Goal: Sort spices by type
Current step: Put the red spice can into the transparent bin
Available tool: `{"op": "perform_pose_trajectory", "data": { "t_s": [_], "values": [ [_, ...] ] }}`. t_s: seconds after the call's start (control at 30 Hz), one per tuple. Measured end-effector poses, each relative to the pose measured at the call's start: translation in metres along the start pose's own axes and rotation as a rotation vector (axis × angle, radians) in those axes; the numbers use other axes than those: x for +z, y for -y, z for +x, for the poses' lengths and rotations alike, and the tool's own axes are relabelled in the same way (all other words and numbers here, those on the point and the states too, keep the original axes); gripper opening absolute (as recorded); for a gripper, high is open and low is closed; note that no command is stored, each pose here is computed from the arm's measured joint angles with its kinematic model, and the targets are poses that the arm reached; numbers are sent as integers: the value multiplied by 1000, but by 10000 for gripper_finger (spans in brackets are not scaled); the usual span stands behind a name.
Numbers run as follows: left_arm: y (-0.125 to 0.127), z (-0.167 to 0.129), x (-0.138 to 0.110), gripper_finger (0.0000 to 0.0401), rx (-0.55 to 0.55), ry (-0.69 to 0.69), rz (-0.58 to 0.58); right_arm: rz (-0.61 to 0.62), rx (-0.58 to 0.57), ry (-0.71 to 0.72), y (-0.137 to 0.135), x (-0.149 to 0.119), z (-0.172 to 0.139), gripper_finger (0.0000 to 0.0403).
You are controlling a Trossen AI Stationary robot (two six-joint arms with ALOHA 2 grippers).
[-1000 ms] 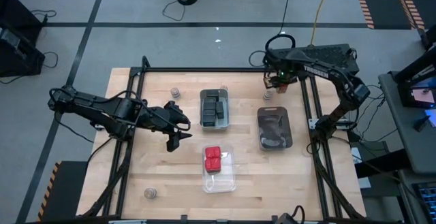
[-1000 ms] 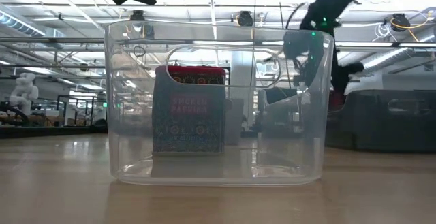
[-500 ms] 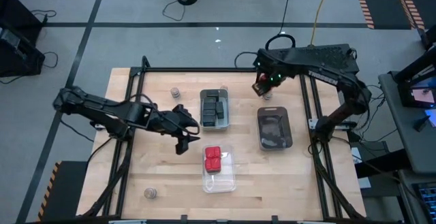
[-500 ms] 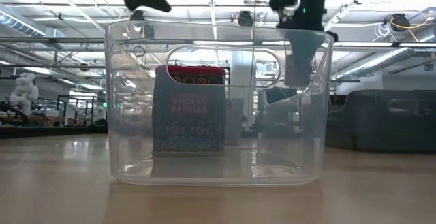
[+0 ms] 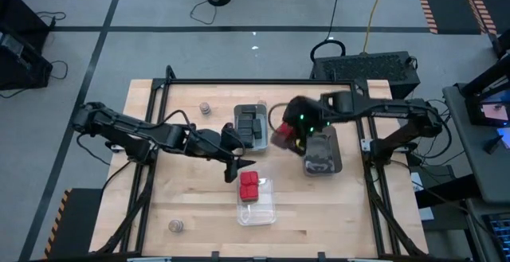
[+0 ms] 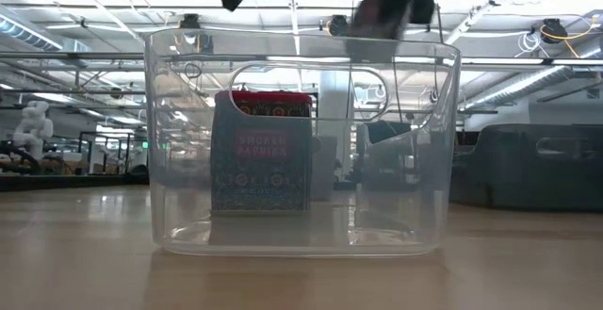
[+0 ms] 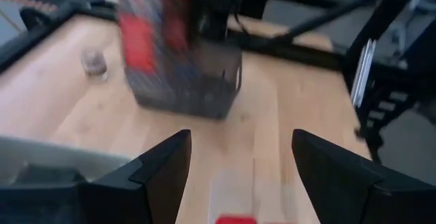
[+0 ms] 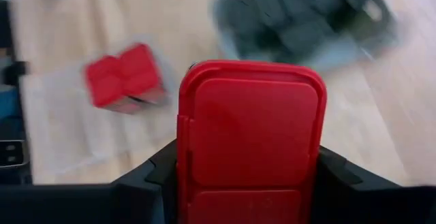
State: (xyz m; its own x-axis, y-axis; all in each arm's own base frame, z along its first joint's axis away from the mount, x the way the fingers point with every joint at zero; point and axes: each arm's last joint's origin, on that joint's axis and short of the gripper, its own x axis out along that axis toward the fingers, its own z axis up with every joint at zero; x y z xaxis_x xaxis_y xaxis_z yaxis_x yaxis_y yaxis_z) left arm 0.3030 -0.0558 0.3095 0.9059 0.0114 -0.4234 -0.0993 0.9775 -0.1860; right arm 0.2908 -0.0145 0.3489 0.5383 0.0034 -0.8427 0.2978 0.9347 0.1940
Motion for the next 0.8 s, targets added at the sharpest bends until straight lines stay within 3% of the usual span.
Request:
{"op": "perform_pose_trajectory", "data": {
  "t_s": [0.27, 0.53, 0.8],
  "values": [
    [-8, 0, 8, 260, 15, 51, -32, -180, 101, 69, -45, 2, 23, 189],
    [-3, 1, 4, 260, -8, 32, -72, -235, 103, 7, -64, -1, 56, 190],
    [9, 20, -16, 282, 6, -62, -27, -306, 114, -13, -77, -3, 84, 190]
  ]
}}
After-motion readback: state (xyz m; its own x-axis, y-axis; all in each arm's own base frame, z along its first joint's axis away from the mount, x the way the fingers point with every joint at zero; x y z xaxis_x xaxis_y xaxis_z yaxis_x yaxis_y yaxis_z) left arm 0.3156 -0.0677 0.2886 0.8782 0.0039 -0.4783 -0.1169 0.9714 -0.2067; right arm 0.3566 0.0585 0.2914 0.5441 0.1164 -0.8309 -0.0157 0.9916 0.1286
